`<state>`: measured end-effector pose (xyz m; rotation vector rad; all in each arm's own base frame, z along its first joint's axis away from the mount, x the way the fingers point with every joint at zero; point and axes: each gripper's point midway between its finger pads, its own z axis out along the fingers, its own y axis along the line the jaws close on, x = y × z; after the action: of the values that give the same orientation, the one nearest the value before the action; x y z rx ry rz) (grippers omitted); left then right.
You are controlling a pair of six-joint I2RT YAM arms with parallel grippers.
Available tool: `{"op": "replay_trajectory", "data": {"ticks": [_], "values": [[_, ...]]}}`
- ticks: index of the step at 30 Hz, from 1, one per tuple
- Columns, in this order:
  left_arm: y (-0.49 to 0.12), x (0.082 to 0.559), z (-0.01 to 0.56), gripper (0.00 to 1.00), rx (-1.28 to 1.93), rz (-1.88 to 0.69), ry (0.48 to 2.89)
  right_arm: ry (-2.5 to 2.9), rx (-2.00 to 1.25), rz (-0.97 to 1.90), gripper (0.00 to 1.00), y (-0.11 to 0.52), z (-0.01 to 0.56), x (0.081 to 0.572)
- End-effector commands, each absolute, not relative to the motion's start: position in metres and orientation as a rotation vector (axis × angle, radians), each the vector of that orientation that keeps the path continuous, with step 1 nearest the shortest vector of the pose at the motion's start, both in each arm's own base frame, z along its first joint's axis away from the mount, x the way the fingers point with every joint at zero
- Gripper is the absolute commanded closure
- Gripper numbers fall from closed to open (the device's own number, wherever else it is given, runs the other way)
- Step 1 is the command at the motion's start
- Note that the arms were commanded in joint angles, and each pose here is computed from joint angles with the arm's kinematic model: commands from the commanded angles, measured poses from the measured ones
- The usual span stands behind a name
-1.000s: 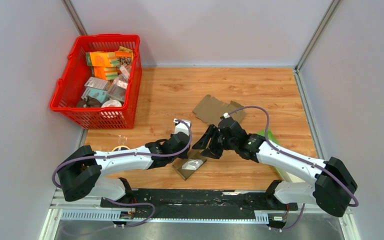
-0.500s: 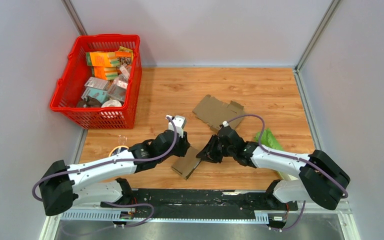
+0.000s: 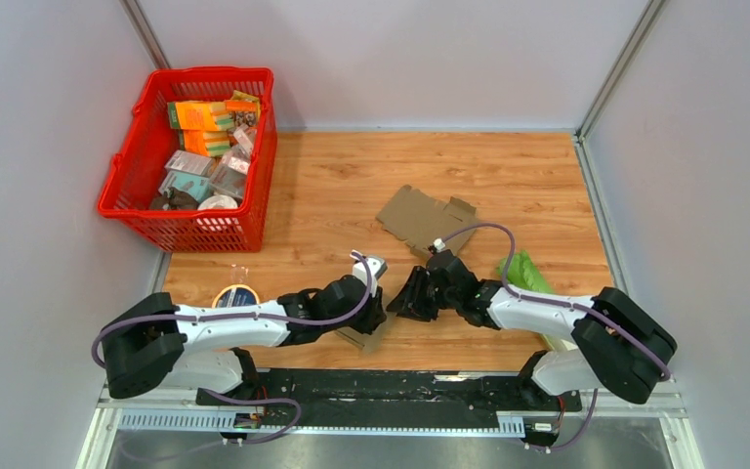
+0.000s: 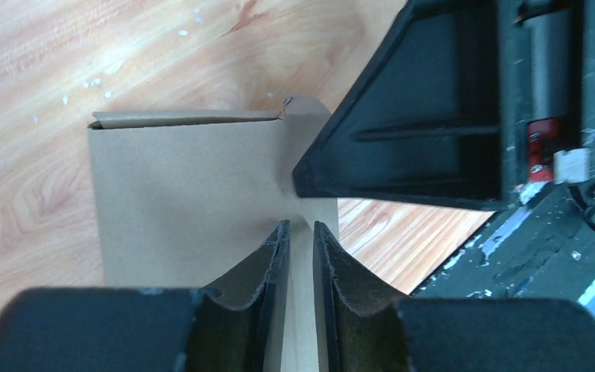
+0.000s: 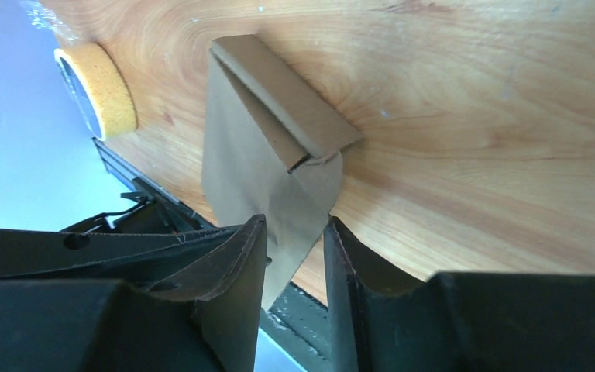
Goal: Fold the paper box
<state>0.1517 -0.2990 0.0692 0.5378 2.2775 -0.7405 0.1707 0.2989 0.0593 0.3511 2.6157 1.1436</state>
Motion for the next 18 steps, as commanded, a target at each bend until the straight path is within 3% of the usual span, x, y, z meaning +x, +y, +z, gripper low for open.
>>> {"op": "replay_trajectory", "data": {"ticks": [1, 3, 6, 7, 11, 18], "values": [[-0.301, 0.154, 0.06, 0.75, 0.485, -0.749, 2.269, 2.615, 0.239, 1.061, 0.62, 0.287, 0.05, 0.175], [-0.295, 0.155, 0.054, 0.76, 0.486, -0.717, 2.275, 2.63, 0.185, 0.997, 0.59, 0.274, 0.046, 0.177], [-0.288, 0.154, 0.044, 0.76, 0.481, -0.697, 2.288, 2.616, 0.034, 0.972, 0.47, 0.26, 0.05, 0.182], [-0.289, 0.153, 0.043, 0.76, 0.483, -0.704, 2.285, 2.596, -0.049, 1.027, 0.38, 0.266, 0.062, 0.184], [-0.289, 0.148, 0.039, 0.76, 0.489, -0.745, 2.274, 2.504, -0.373, 1.054, 0.27, 0.281, 0.093, 0.199], [-0.29, 0.149, 0.045, 0.74, 0.5, -0.761, 2.249, 2.467, -0.667, 1.116, 0.29, 0.326, 0.096, 0.224]]}}
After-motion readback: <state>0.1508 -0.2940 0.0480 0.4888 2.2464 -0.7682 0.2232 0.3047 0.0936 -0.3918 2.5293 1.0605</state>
